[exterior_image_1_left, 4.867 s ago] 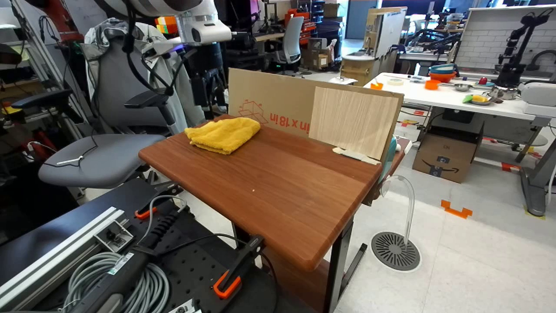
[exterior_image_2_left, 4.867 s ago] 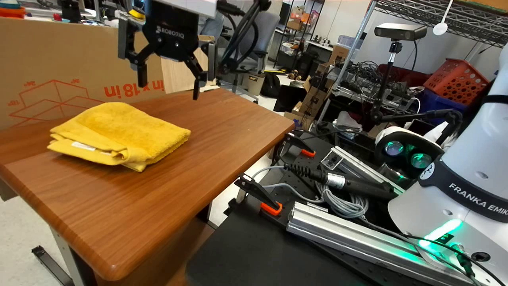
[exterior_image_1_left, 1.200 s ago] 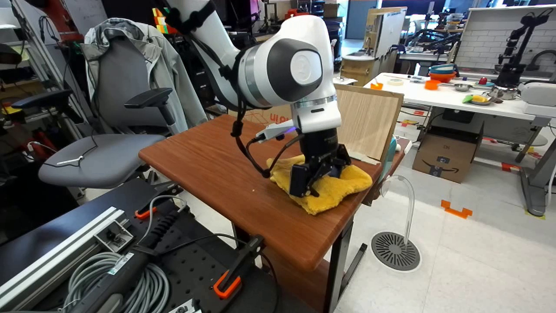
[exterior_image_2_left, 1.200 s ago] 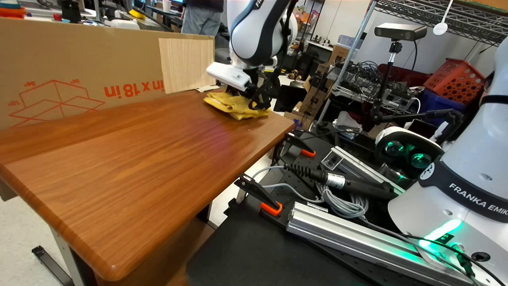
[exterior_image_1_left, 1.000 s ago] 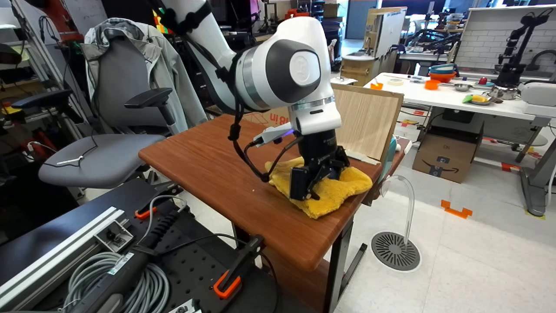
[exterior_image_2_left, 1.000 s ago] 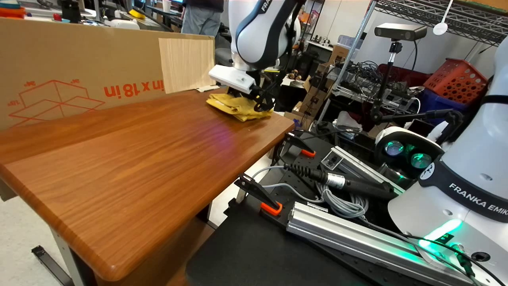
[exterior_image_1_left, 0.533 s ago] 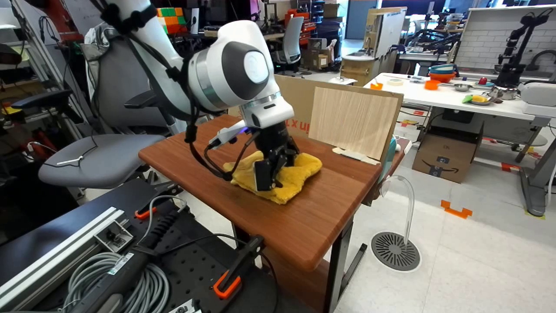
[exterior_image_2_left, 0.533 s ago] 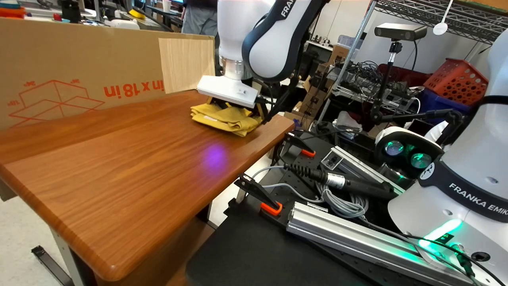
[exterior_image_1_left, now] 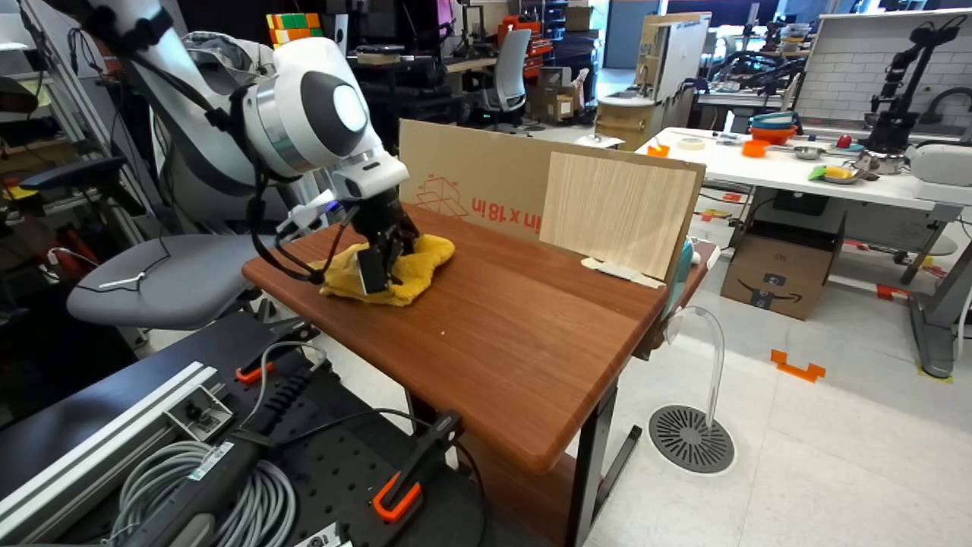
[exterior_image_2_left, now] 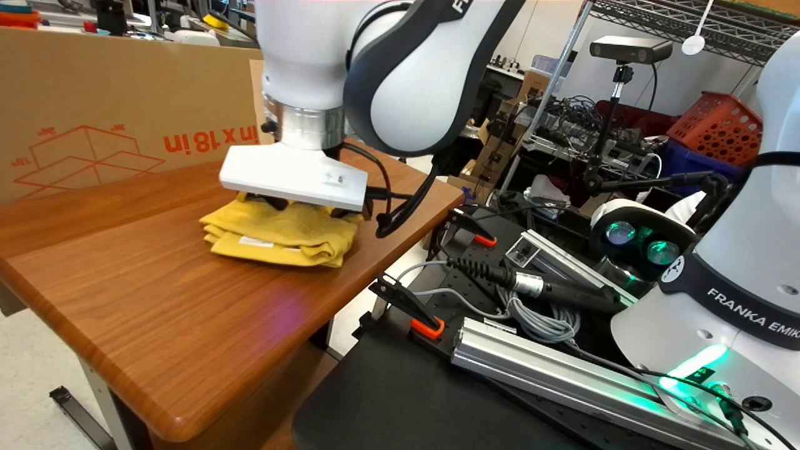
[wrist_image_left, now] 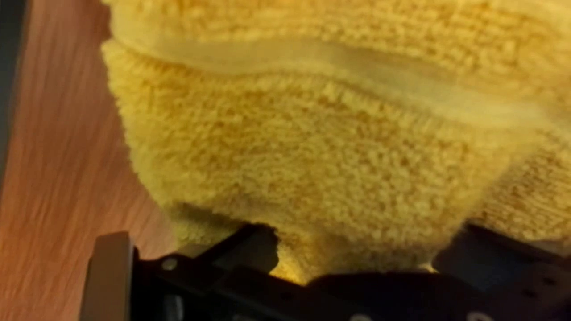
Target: Use the yellow towel to wipe the countertop
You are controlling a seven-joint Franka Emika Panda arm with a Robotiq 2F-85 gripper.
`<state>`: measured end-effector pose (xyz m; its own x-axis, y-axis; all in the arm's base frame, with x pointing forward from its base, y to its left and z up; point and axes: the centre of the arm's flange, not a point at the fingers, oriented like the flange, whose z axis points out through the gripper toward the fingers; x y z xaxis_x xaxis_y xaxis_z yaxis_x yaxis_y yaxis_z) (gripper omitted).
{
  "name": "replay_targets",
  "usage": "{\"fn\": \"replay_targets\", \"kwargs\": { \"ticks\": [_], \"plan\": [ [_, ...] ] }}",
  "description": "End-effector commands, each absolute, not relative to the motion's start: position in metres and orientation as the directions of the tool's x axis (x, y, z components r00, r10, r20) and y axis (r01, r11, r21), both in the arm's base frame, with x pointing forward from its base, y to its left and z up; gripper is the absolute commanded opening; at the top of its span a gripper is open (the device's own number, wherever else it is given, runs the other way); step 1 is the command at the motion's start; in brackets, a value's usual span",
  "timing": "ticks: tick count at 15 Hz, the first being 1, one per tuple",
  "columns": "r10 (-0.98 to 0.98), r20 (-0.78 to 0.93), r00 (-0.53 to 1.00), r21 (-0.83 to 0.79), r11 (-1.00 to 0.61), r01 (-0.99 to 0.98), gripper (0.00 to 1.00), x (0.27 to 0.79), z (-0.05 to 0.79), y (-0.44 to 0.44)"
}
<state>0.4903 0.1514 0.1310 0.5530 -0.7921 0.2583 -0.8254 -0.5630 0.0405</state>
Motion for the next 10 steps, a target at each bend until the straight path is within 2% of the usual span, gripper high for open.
{"fn": "replay_targets", "kwargs": {
  "ticks": [1,5,10],
  "plan": [
    [-0.781,0.232,0.580,-0.018,-0.600,-0.800,1.00,0.485,0.085,0.228],
    [-0.833,0.263,0.487,-0.096,-0.525,-0.846,1.00,0.533,0.089,0.230],
    [-0.918,0.300,0.260,-0.141,-0.312,-0.940,1.00,0.587,0.098,0.137]
  ]
}}
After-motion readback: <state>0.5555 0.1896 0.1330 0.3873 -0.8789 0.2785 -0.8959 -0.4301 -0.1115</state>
